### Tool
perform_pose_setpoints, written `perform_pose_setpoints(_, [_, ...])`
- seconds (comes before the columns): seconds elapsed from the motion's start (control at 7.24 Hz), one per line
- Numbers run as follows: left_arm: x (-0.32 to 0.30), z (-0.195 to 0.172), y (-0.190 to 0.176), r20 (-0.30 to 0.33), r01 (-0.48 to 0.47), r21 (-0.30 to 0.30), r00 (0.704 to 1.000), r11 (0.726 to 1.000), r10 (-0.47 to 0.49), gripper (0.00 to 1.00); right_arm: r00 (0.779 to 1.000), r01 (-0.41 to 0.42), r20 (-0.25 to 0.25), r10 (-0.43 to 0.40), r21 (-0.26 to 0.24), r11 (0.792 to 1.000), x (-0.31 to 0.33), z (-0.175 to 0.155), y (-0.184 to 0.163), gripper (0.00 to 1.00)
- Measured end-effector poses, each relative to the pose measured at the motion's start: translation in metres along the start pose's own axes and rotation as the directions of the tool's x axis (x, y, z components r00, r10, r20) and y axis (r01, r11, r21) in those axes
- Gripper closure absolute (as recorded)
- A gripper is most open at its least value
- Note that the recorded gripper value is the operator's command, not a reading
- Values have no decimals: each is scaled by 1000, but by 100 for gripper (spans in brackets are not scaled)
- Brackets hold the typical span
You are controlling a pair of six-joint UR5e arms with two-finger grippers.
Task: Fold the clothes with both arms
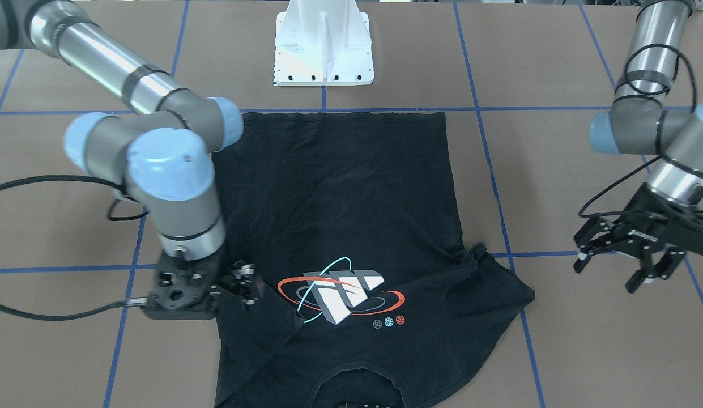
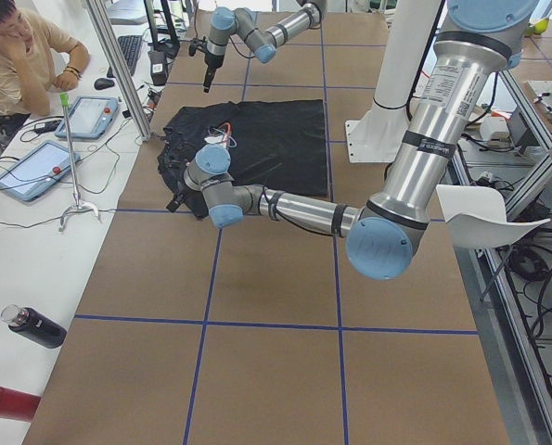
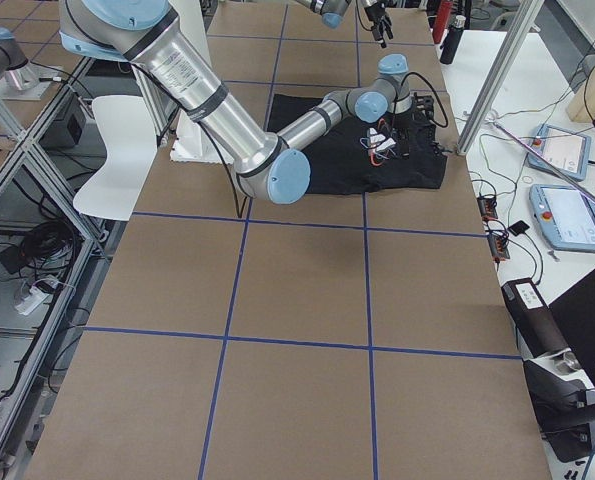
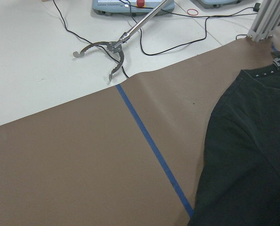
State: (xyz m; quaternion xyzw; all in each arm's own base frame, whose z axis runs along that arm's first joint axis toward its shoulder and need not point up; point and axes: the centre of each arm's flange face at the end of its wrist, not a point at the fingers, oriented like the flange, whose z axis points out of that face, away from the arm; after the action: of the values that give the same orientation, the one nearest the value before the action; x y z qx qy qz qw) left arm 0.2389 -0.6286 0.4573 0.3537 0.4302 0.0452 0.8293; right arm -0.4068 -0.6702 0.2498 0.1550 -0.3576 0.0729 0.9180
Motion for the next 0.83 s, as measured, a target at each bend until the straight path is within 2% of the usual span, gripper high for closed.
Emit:
perform_pose_setpoints(0.14, [17, 29, 6, 19, 27, -7, 999, 1000, -27, 1, 999, 49, 12, -49, -11, 999, 47, -8, -1, 0])
perform_pose_setpoints(0.28, [35, 56, 14, 39, 51, -4, 998, 999, -51, 12, 996, 90, 21, -90, -15, 996, 87, -15, 1, 0])
perform_pose_setpoints(0.41, [44, 77, 28, 51, 74, 12, 996, 997, -75, 27, 993, 112, 24, -111, -16, 994, 111, -19, 4, 0])
perform_pose_setpoints(0.55, [47, 93, 44, 57, 100, 28, 993, 995, -101, 33, 993, 118, 24, -118, -18, 993, 122, -21, 6, 0])
perform_pose_setpoints(0.83, [50, 108, 62, 71, 126, 41, 989, 991, -129, 39, 993, 118, 22, -118, -20, 993, 128, -21, 7, 0])
